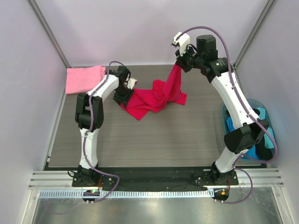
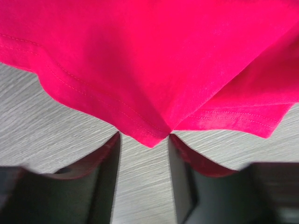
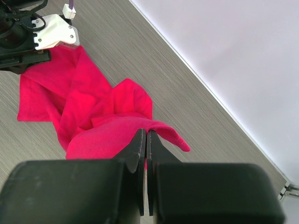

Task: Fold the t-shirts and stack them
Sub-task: Flatten the tshirt out

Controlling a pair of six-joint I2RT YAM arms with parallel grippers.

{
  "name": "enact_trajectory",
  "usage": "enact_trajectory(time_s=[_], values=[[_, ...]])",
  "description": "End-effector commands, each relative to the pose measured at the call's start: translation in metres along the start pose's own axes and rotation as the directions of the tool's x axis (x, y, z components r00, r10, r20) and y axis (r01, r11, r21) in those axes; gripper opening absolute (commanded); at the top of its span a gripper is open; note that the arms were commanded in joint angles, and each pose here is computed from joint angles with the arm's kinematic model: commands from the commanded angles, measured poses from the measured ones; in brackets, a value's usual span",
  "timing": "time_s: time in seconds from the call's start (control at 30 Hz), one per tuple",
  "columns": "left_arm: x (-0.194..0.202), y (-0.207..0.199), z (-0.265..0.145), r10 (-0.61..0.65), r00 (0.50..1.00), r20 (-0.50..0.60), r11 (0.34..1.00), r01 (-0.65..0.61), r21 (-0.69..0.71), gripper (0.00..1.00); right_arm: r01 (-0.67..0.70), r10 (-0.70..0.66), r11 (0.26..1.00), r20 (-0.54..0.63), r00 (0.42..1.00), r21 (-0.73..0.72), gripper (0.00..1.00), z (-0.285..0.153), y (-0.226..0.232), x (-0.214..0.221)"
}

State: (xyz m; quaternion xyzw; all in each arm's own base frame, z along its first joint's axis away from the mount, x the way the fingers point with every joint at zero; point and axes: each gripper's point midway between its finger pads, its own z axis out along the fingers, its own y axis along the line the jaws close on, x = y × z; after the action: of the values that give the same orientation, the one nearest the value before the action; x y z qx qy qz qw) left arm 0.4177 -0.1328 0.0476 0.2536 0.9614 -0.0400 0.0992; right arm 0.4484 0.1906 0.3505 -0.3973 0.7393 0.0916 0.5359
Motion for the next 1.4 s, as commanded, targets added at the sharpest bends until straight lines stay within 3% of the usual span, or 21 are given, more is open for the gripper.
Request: enact_trajectory(time_s=[0.0,0.1,0.37,0.73,0.83,0.97,1.07,1.23,1.37], values=[[0.003,-0.001,-0.001,0.003,1.0,-0.013,1.0,-0.003,0.009,0.43,0.027,-0.03,0.999,0.061,0.998,0.043,0.01,-0.007,-0.011,-0.021],[0.004,-0.002,0.003,0.009,1.0,-0.023,1.0,-0.008,0.02,0.38,0.026,-0.029,0.999,0.061,0.998,0.043,0.01,-0.007,-0.01,-0.021],[0.009,-0.007,0.007,0.025,0.999,-0.048,0.998,-0.022,0.053,0.35,0.041,-0.044,0.997,0.046,0.998,0.062,0.01,-0.011,-0.012,-0.017],[0.01,-0.011,0.002,0.04,0.999,-0.036,0.996,-0.037,0.078,0.0,0.042,-0.045,0.997,0.044,0.998,0.068,0.01,-0.012,-0.014,-0.017],[0.006,-0.012,-0.004,0.042,0.999,-0.019,0.996,-0.041,0.077,0.0,0.05,-0.053,0.996,0.045,0.998,0.078,0.01,-0.014,-0.015,-0.019],[-0.017,-0.006,-0.052,0.063,0.992,0.106,0.998,-0.066,0.024,0.0,0.069,-0.077,0.988,0.053,0.996,0.14,0.01,-0.023,-0.027,-0.028],[-0.038,0.003,-0.101,0.109,0.969,0.222,0.993,-0.098,-0.058,0.0,0.064,-0.094,0.956,0.09,0.992,0.288,0.01,-0.045,-0.053,-0.049],[-0.059,0.017,-0.21,0.167,0.876,0.452,0.976,-0.082,-0.203,0.0,-0.005,-0.108,0.84,0.177,0.978,0.542,0.01,-0.099,-0.099,-0.083],[-0.06,0.02,-0.271,0.205,0.802,0.561,0.96,-0.052,-0.276,0.0,-0.059,-0.109,0.801,0.242,0.964,0.595,0.01,-0.131,-0.104,-0.1]])
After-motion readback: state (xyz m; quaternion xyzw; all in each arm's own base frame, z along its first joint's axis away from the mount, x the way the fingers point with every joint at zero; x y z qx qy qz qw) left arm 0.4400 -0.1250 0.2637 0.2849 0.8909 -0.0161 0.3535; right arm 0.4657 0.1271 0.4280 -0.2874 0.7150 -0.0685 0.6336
